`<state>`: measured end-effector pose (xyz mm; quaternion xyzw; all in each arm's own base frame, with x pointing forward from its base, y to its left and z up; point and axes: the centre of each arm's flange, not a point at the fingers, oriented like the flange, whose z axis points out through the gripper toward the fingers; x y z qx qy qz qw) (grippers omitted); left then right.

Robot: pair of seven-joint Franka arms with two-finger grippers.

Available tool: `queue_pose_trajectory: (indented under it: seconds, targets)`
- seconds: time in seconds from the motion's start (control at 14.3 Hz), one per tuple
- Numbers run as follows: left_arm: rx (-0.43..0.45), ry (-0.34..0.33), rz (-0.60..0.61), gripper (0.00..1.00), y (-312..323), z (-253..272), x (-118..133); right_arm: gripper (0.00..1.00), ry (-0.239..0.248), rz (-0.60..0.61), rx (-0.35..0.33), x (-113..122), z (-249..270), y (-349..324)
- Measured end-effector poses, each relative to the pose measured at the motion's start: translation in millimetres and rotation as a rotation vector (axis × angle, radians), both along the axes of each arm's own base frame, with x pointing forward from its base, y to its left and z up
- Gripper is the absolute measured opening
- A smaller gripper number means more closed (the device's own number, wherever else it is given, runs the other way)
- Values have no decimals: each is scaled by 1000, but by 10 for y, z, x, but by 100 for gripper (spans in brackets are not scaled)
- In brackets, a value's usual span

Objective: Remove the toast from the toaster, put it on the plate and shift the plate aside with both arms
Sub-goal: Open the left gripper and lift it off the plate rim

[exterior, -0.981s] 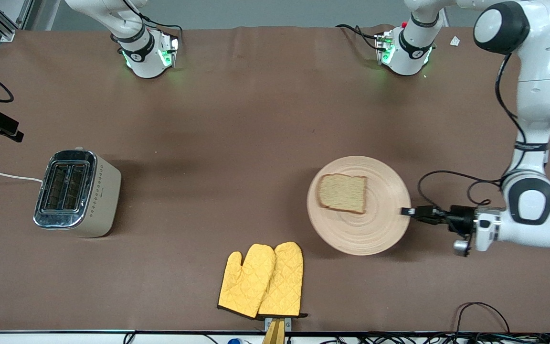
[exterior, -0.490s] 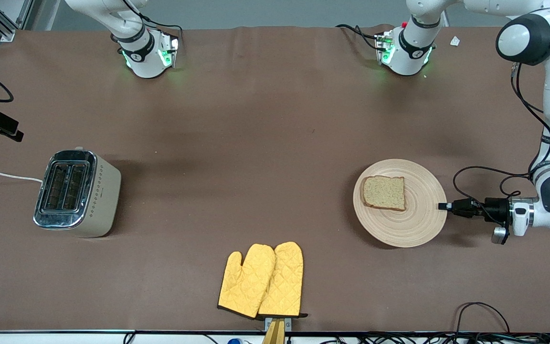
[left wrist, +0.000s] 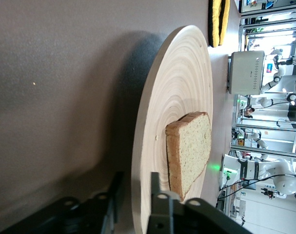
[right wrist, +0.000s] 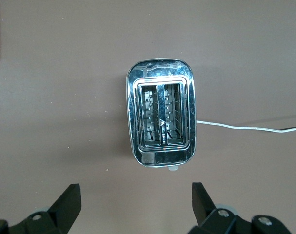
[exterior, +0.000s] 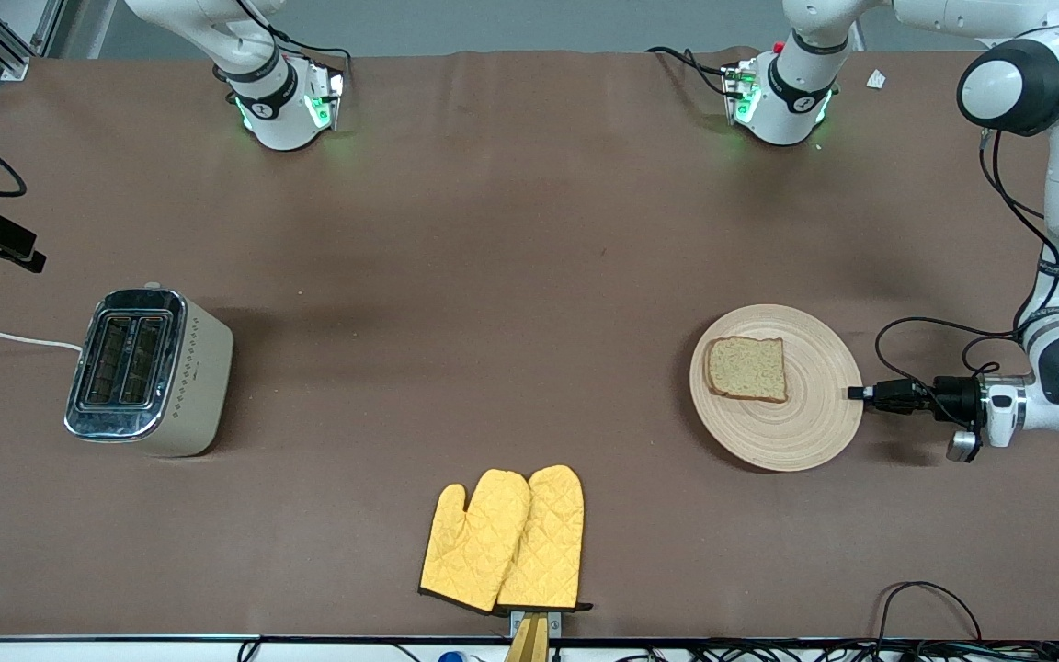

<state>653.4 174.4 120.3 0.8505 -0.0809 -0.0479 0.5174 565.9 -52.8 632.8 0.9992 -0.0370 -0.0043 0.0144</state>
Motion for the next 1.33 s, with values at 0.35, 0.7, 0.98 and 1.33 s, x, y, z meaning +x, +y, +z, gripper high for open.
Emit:
queue_pose_trajectory:
  seconds: [0.35, 0.7, 0.98, 1.33]
  targets:
    - [193, -119, -141, 84, -70, 663, 351, 100, 0, 1, 0, 1, 0, 7]
    - [617, -276, -293, 100, -1542, 2684, 773, 100, 0, 3, 0, 2, -1, 19]
    - [878, -279, -181, 100, -2760, 3907, 467, 100, 0, 9, 1, 5, -1, 51]
    - [988, -207, 43, 100, -3132, 4912, -91, 100, 0, 19, 1, 9, -1, 106]
